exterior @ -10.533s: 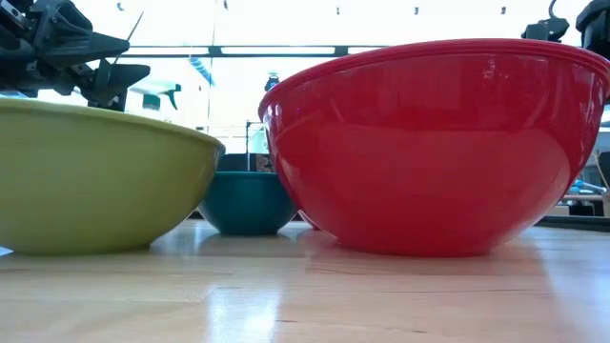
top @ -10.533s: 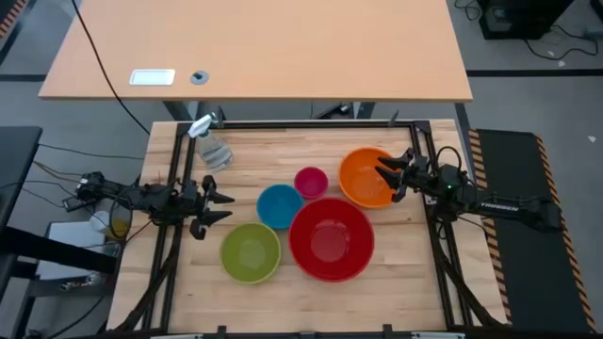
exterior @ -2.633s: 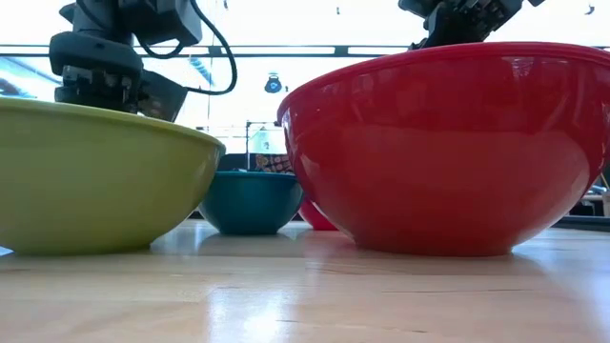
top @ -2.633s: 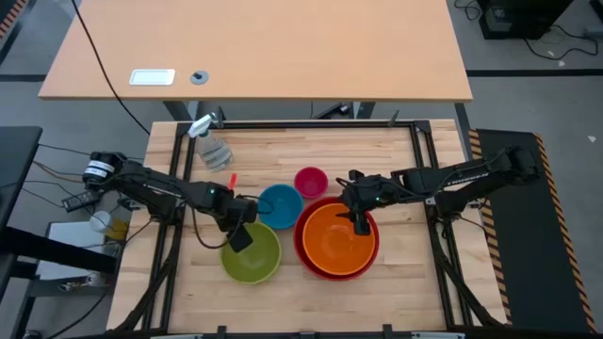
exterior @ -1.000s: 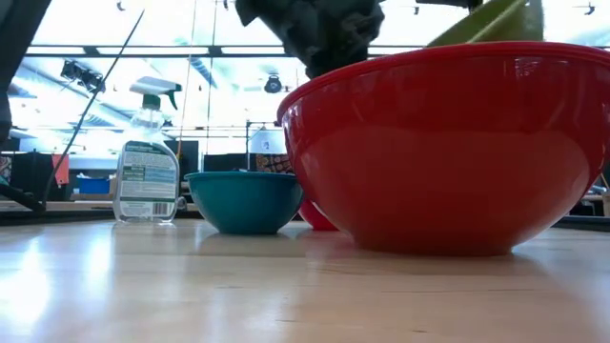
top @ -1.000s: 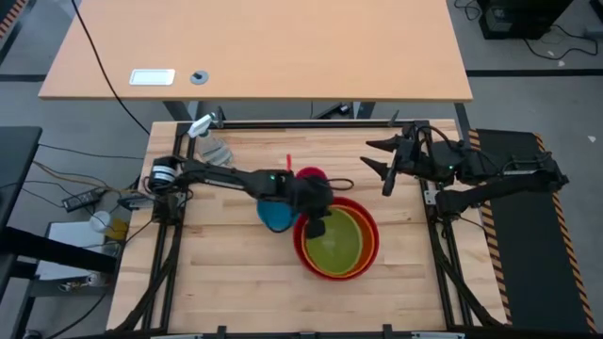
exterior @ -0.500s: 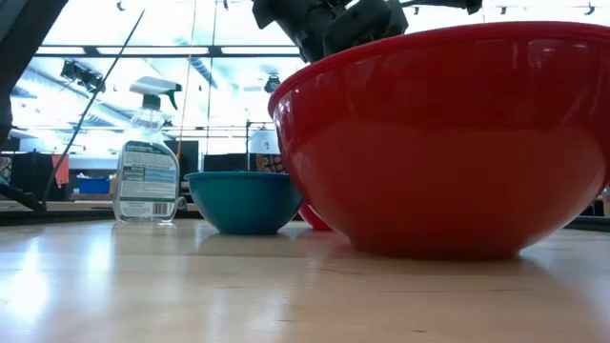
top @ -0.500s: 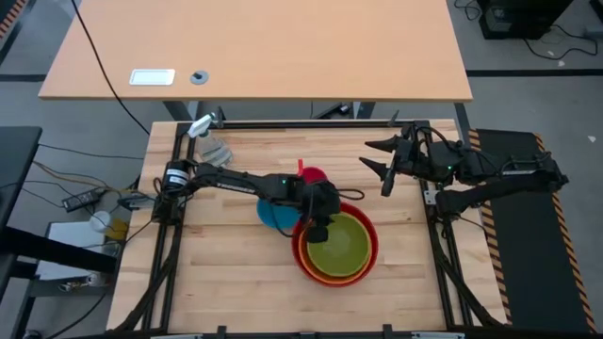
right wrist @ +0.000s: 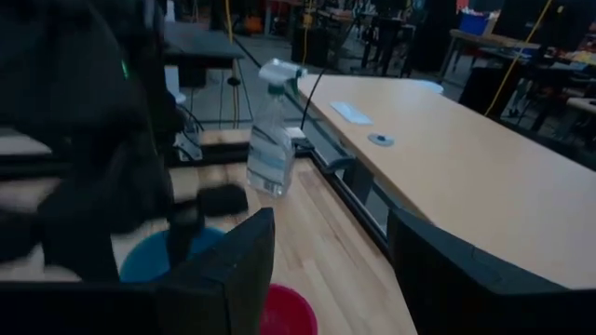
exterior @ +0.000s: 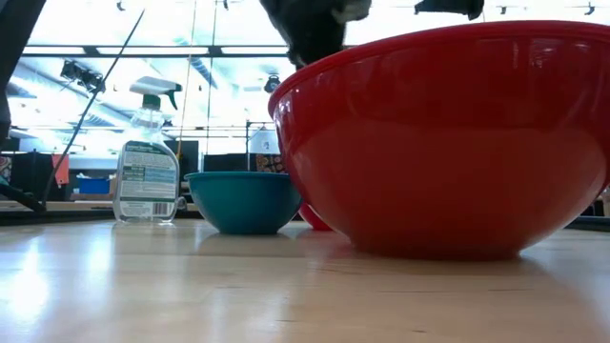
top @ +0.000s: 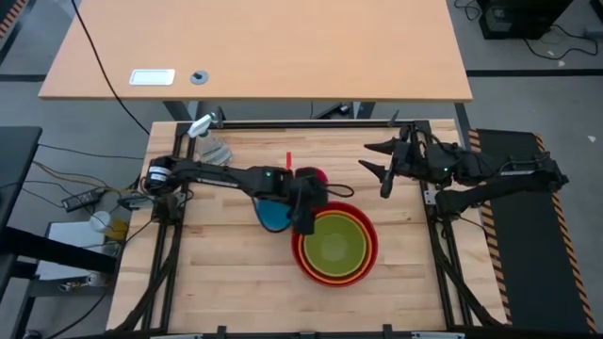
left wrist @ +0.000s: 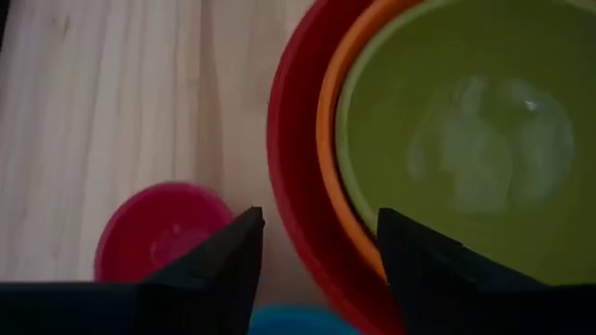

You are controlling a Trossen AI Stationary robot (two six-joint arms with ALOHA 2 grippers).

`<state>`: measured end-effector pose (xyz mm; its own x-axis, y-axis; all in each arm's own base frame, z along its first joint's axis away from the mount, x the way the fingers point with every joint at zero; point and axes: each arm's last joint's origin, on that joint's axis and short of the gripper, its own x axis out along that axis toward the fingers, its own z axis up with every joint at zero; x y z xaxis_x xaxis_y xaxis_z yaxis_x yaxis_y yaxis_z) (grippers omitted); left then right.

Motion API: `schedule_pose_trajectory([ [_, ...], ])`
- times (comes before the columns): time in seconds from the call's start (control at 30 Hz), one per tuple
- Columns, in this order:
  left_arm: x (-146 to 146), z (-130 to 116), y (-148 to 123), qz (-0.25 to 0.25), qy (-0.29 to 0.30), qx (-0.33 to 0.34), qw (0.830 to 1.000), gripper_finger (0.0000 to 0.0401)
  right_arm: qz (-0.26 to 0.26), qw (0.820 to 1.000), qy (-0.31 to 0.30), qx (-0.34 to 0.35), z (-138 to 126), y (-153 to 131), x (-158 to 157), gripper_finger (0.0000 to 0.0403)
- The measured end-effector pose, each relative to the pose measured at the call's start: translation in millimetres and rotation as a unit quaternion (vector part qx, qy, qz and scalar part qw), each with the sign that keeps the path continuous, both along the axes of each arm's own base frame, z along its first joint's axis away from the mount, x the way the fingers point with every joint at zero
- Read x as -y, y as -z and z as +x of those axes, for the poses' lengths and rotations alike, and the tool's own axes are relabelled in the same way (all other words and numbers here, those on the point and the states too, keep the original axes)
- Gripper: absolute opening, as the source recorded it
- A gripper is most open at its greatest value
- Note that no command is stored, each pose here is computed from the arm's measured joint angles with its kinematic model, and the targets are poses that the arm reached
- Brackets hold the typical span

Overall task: Nest bowls inside each other
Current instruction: Stack the blue bowl into the light green bowl

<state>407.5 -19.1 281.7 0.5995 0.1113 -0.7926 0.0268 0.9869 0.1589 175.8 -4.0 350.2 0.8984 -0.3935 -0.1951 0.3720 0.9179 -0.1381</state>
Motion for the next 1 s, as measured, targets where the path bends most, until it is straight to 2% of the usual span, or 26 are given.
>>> schedule_pose_trajectory([
  [0.17,-7,-21,-17,0.001,-0.010,-0.028,1.000,0.0194,0.000,1.000,0.000,-0.010,1,8,0,0.0215],
  [0.3,-17,-32,-19,-0.005,-0.034,-0.060,0.998,0.0185,0.001,1.000,-0.003,-0.019,2,13,0,0.0215],
  [0.6,-50,-54,25,-0.020,-0.102,-0.126,0.986,0.0183,0.010,1.000,-0.020,-0.021,3,19,-1,0.0215],
  [0.7,-66,-60,33,-0.023,-0.125,-0.130,0.983,0.0183,0.007,0.999,-0.030,-0.020,4,18,-2,0.0215],
  [0.9,-96,-73,53,-0.071,-0.160,-0.150,0.973,0.0183,0.006,0.999,-0.031,-0.018,4,18,-2,0.0215],
  [1.0,-106,-80,62,-0.080,-0.175,-0.162,0.968,0.0183,0.006,0.999,-0.031,-0.017,4,18,-2,0.0215],
])
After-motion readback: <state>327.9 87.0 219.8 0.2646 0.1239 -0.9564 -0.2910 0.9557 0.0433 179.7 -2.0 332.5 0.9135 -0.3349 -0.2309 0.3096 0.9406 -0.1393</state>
